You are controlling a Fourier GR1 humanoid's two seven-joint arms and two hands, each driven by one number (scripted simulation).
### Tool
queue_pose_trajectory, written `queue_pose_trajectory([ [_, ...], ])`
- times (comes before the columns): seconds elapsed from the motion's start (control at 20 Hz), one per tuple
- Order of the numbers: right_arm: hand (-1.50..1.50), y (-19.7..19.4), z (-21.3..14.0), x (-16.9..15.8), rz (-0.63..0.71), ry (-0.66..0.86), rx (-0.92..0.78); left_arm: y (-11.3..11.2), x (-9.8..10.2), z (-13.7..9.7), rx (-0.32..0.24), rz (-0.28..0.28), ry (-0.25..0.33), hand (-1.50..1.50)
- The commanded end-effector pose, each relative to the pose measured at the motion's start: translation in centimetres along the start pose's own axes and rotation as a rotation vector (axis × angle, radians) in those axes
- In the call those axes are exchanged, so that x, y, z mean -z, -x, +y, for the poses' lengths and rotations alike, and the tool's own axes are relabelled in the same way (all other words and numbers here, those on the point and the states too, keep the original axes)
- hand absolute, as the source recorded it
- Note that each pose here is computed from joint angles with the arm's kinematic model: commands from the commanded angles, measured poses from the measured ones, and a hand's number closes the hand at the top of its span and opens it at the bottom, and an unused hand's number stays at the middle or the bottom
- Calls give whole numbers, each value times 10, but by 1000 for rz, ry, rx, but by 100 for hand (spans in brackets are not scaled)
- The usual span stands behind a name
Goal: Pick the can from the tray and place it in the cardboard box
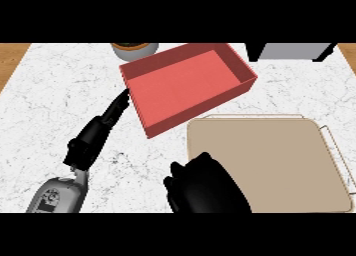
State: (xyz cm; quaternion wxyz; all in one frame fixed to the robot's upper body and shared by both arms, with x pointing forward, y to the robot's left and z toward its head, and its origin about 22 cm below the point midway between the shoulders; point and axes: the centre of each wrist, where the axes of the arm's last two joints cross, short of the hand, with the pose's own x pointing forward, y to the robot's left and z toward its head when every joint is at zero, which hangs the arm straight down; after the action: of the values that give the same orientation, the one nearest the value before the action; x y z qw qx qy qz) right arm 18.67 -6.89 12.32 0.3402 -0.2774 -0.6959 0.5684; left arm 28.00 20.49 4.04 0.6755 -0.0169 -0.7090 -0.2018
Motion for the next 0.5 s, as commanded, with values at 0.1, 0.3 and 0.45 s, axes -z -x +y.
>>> queue_pose_trajectory([
  [0.1, 150, -18, -64, -31, -81, 132, 127, 10, -9, -1, -11, -5, 3, 0],
  [0.3, 150, -18, -93, -48, 9, 214, 150, -16, 8, -3, 1, -2, 10, 0],
  [0.45, 150, -12, -88, -39, 62, 243, 236, -3, 7, 14, 1, -12, -11, 0],
])
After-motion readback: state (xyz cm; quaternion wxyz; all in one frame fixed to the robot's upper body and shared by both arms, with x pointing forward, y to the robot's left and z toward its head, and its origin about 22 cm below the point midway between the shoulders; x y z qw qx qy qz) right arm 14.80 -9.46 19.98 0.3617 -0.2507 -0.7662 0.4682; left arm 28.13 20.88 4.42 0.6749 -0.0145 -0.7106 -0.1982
